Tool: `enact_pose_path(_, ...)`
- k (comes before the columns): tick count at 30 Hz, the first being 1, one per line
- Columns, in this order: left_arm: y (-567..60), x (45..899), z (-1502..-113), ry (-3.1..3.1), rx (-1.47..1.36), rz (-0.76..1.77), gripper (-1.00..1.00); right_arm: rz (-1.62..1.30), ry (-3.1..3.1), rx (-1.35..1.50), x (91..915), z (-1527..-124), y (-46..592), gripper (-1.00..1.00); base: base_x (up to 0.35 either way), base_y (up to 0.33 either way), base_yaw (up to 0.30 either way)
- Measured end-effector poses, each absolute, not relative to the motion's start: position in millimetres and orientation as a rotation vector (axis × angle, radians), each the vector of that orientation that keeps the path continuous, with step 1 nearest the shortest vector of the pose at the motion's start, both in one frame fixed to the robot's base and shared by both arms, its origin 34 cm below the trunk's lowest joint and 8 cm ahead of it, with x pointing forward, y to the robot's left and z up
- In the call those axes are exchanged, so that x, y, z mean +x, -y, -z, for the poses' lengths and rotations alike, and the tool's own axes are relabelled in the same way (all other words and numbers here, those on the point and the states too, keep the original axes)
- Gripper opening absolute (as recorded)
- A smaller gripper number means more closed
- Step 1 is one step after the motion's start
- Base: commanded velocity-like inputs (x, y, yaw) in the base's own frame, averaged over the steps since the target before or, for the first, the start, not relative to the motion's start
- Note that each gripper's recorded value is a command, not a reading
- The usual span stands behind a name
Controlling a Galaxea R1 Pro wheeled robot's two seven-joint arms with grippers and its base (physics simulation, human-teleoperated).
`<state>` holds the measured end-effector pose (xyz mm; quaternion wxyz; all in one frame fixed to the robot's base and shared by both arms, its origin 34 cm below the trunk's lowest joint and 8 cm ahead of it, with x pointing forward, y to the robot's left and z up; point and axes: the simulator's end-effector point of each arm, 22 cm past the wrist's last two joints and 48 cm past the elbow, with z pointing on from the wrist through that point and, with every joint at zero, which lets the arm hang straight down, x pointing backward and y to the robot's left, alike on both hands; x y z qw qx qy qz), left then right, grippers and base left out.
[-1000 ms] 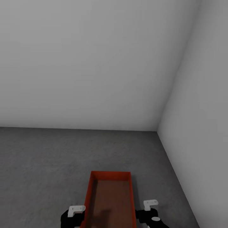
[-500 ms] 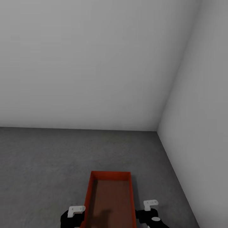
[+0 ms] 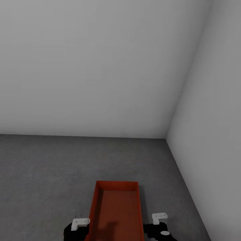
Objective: Move the two storage containers from the living room to the garage. In the garage, place one container on the floor and stack the other container on top of it (either order is fine).
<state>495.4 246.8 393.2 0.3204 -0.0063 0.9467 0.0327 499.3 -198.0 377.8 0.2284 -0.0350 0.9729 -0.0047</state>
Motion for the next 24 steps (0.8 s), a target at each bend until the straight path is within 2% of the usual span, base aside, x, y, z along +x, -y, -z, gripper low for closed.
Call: enact_pose_path(24, -247.5, 493.5, -392.4, -2.491, -0.016, -0.088, 1.0, 0.011, -2.682, -0.096, 497.7, -377.3, 196.7, 1.0, 0.0, 0.0, 0.0)
